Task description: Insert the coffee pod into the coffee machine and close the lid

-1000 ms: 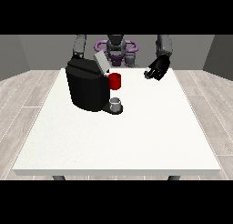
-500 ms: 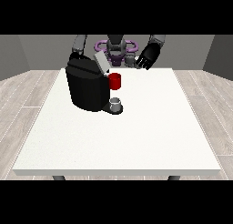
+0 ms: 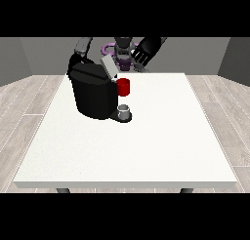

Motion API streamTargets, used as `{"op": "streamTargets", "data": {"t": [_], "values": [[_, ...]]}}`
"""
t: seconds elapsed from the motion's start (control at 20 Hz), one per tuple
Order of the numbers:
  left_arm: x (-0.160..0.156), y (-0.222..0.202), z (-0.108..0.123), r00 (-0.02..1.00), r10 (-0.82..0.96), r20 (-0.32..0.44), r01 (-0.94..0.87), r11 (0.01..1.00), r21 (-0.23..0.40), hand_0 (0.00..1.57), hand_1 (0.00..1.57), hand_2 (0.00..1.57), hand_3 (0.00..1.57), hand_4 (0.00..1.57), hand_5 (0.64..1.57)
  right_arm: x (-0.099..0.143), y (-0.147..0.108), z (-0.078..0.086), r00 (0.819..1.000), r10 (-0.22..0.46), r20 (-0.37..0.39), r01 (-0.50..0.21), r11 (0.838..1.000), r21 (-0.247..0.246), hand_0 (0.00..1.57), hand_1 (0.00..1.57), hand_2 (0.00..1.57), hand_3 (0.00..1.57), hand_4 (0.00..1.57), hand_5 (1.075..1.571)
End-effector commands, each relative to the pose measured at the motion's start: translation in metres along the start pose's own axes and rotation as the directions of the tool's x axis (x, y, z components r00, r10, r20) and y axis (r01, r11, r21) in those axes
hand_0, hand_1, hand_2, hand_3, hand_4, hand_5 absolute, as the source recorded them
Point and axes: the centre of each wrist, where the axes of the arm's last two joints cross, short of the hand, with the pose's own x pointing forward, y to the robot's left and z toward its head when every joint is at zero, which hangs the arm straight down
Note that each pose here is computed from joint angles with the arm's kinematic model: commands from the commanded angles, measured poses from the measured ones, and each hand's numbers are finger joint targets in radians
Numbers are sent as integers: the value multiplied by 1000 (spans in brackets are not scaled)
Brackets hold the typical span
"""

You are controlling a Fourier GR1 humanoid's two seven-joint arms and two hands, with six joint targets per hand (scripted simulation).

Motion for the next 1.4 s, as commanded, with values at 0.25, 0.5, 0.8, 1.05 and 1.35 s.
{"op": "streamTargets", "data": {"t": [0.25, 0.5, 0.8, 1.05, 1.35], "values": [[16, 64, 12, 998, -49, -28, 52, 992, 113, 1225, 1225, 1279, 1251, 482, 1571, 31, -23, -17, 995, -1, 96, 2, 1000, -13, 0, 0, 0, 0, 263, 1571], [27, 59, 3, 1000, -17, -6, 18, 993, 115, 1265, 1265, 1303, 1256, 465, 1571, 55, -22, -27, 994, -2, 109, 4, 1000, -13, 0, 0, 0, 0, 0, 1571], [31, 86, 12, 997, -76, 18, 72, 984, 163, 1188, 1188, 1266, 1227, 471, 1571, 68, -14, -34, 984, -2, 180, 7, 1000, -28, 0, 0, 0, 0, 0, 1571], [44, 65, 0, 996, -79, 46, 73, 990, 122, 1248, 1248, 1286, 1244, 445, 1571, 57, -40, -42, 990, -11, 142, 25, 995, -97, 0, 0, 0, 0, 186, 1571], [33, 49, -7, 999, -50, 19, 48, 994, 96, 1200, 1200, 1245, 1209, 439, 1571, 51, -25, -31, 993, 4, 114, 0, 999, -32, 0, 0, 0, 0, 36, 1571]]}}
